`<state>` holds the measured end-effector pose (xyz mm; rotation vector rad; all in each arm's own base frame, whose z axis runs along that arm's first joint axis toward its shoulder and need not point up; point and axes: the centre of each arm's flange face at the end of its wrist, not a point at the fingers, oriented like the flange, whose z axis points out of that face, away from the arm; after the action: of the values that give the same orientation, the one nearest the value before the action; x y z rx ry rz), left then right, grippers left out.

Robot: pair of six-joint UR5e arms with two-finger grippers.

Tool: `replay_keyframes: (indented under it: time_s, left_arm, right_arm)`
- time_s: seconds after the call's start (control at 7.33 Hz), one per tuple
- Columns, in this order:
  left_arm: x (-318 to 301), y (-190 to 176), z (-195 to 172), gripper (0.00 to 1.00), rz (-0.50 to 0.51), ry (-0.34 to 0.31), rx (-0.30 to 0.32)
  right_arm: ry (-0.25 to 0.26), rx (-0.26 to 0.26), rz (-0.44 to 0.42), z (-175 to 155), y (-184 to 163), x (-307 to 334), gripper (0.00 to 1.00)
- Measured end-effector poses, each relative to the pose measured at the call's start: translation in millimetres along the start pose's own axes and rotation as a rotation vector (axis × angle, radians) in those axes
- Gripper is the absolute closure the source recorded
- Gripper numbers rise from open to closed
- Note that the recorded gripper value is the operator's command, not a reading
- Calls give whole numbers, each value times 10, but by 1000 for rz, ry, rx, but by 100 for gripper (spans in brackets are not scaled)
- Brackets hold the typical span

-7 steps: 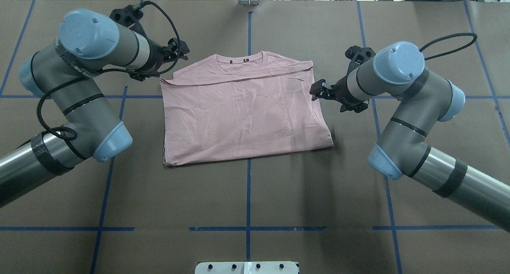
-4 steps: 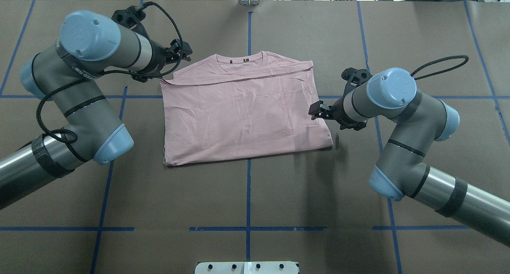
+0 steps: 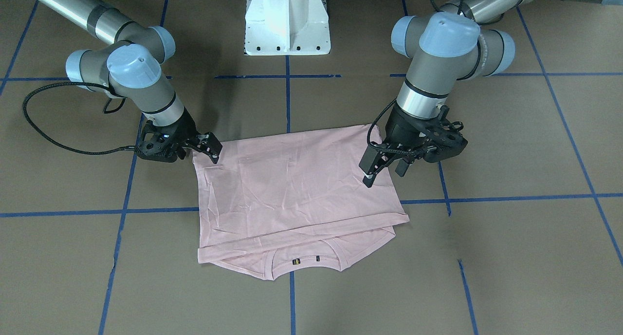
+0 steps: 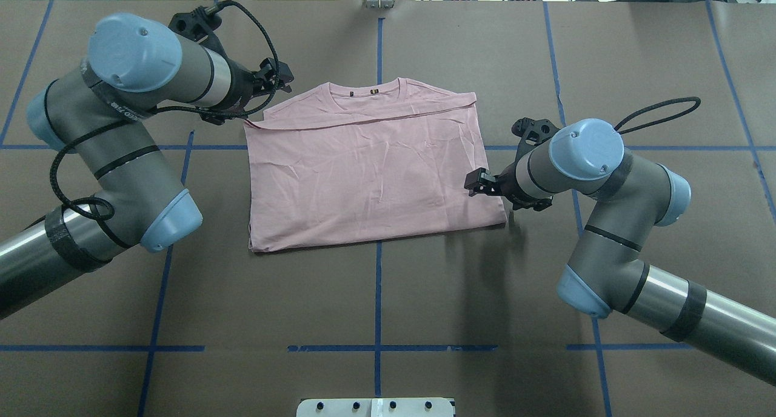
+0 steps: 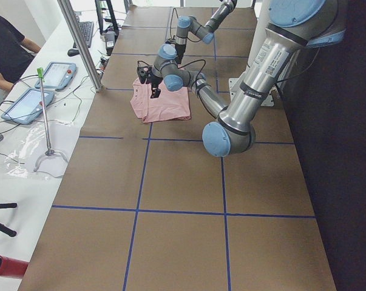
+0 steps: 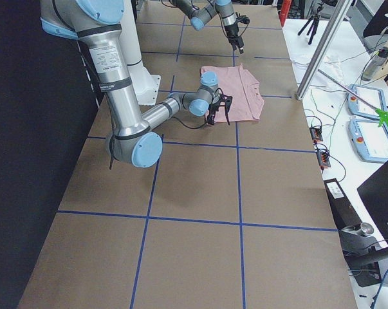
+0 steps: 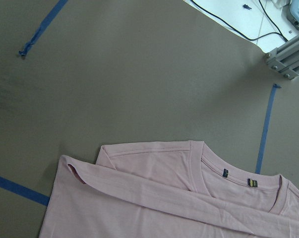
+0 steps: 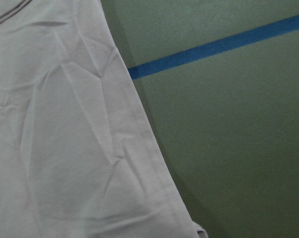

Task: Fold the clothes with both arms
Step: 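Move the right gripper down to the side edge of the folded shirt, then lower the right gripper onto the folded shirt's side edge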

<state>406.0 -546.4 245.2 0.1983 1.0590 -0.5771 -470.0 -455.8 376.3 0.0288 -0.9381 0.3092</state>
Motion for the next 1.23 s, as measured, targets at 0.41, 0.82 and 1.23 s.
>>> replay_keyframes:
  time_s: [0.41,0.82,1.23]
  left_arm:
    - [-2,5,-18,0,0,-2,0]
    - [-21,3,-13,0,1,-5,0]
    - [-20,1,-8,0,2,-6,1]
  right_arm:
    - [7,-12,-2,37,49,38,44]
    - [11,-16,-3,49,58,79,100]
    - [5,-34,-5,20,79,76,100]
